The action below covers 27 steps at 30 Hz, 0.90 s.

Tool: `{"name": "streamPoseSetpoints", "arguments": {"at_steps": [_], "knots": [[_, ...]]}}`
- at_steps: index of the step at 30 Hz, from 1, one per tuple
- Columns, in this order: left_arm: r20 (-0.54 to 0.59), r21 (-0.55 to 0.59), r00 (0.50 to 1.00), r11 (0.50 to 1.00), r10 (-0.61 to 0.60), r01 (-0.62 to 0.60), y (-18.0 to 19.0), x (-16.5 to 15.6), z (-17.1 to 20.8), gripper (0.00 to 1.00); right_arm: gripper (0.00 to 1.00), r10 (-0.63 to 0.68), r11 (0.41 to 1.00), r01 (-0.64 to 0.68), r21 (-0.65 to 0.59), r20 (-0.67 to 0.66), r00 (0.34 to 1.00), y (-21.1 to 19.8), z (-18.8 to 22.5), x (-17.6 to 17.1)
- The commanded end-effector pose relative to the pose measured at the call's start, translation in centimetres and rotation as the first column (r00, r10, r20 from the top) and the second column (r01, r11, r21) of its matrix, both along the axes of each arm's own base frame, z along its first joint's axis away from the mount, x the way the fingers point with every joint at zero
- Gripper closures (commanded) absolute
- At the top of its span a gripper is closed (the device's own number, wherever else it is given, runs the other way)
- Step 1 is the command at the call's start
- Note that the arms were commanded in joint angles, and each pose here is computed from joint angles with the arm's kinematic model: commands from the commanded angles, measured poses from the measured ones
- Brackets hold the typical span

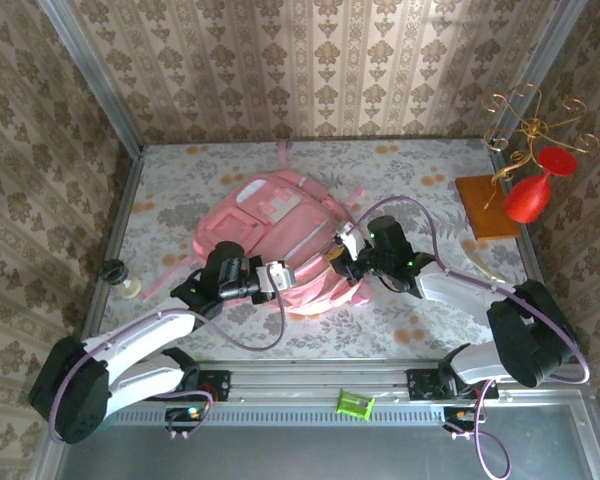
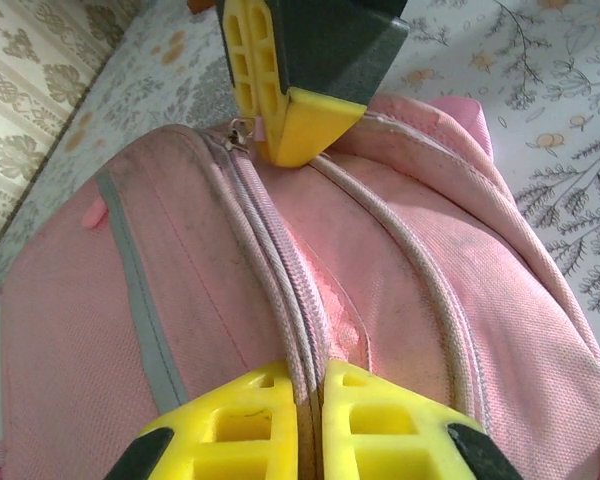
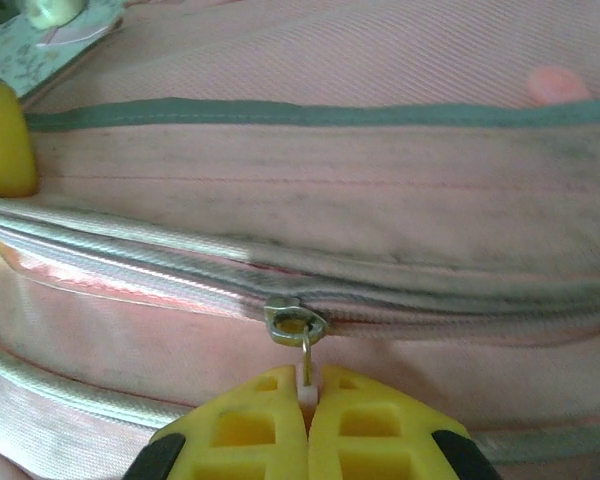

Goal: Pack the student bag

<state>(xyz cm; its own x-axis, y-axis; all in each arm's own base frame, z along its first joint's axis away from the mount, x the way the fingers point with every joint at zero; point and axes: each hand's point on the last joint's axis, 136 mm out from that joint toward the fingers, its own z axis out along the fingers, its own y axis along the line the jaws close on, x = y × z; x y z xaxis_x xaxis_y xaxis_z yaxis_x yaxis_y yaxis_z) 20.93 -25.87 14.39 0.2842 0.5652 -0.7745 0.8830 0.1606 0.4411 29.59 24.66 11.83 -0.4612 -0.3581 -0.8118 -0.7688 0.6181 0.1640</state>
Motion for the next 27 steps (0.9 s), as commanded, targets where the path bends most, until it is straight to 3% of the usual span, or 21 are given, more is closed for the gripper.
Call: {"name": "streamPoseSetpoints", "arguments": {"at_steps": [1,5,11,15,17,22,27], "knots": [[-0.025,-0.004,0.996,0.996,0.085,-0.086,1.3,1.0,-0.5,1.0,1.0,-0.256,0.963,0.246,-0.107,-0.094,0.962,-3.9,-1.4,1.9],[-0.028,0.001,0.994,0.994,0.108,-0.108,1.7,1.5,-0.7,1.0,1.0,-0.366,0.926,0.335,-0.174,-0.193,0.911,-5.1,-2.3,2.7],[-0.025,0.016,0.987,0.987,0.158,-0.157,2.5,2.5,-1.1,1.0,1.0,-0.448,0.886,0.405,-0.227,-0.188,0.874,-6.9,-1.8,2.7],[-0.038,0.044,0.979,0.979,0.2,-0.199,2.9,3.4,-1.4,0.98,1.0,-0.365,0.929,0.34,-0.147,-0.206,0.908,-4.8,0.3,1.5],[-0.075,0.045,0.979,0.981,0.189,-0.186,2.5,3.1,-1.1,0.75,1.0,-0.305,0.952,0.297,-0.069,-0.232,0.924,-3.0,1.4,0.5],[-0.142,-0.022,0.977,0.987,0.156,-0.161,0.6,1.6,1.8,0.4,1.0,-0.216,0.973,0.23,0.015,-0.283,0.934,0.2,2.6,-2.0],[-0.143,-0.018,0.983,0.992,0.118,-0.122,-1.6,0.5,3.2,0.28,1.0,-0.15,0.981,0.181,0.075,-0.309,0.939,2.4,3.7,-3.6]]}}
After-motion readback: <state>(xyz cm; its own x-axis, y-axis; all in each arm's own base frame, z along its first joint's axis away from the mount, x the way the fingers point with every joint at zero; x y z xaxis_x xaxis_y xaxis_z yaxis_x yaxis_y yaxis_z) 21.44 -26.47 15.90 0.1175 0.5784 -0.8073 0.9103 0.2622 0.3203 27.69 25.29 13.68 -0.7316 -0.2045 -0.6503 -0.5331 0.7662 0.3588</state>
